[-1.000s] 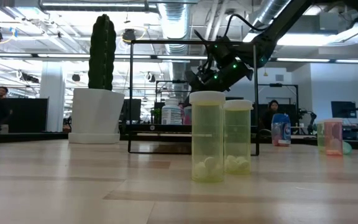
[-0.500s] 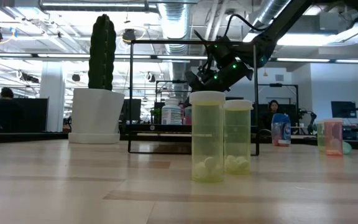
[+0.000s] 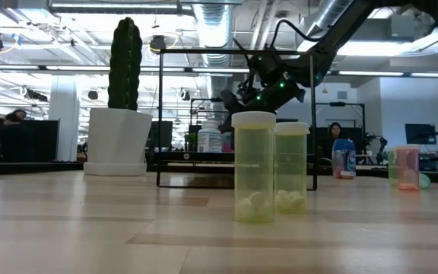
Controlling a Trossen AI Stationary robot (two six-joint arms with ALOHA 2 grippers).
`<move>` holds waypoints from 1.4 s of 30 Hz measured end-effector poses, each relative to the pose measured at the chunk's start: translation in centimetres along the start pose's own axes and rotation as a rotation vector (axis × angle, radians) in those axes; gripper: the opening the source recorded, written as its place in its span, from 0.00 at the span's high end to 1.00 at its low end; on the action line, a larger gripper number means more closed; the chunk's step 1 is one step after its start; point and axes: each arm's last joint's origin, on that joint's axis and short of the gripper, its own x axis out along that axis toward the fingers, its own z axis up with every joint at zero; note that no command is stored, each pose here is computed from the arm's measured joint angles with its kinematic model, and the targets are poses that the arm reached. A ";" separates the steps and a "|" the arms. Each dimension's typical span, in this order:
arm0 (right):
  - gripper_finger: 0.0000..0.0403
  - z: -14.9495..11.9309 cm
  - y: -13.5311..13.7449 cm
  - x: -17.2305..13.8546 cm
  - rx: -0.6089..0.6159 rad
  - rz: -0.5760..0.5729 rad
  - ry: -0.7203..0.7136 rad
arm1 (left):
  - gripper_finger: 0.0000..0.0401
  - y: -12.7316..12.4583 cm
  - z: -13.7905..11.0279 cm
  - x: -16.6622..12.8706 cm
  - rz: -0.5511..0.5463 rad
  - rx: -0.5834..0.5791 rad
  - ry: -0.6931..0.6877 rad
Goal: Pick and place medicine bottles onto shelf by color
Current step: Put the blue pill bottle on the shelf, then put the dark blue pill bottle on the shelf
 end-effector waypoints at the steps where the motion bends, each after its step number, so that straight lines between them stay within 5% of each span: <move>1: 0.66 0.1 0.0 0.0 -0.001 -0.002 0.003 | 0.70 0.0 0.0 0.0 0.000 0.000 0.001; 18: 0.42 2.2 1.1 0.0 -0.053 0.047 0.017 | 0.70 0.1 0.1 0.0 -0.003 -0.004 0.005; 26: 0.40 4.8 2.0 -0.6 -0.139 -0.004 0.167 | 0.70 0.1 0.1 0.0 -0.007 -0.004 0.012; 35: 0.40 9.4 3.2 -6.5 -0.324 -0.042 0.277 | 0.70 0.3 0.5 -0.2 0.003 0.012 0.001; 42: 0.40 10.8 1.2 -12.5 -0.274 -0.143 0.409 | 0.70 0.8 1.1 -0.3 0.028 0.029 -0.021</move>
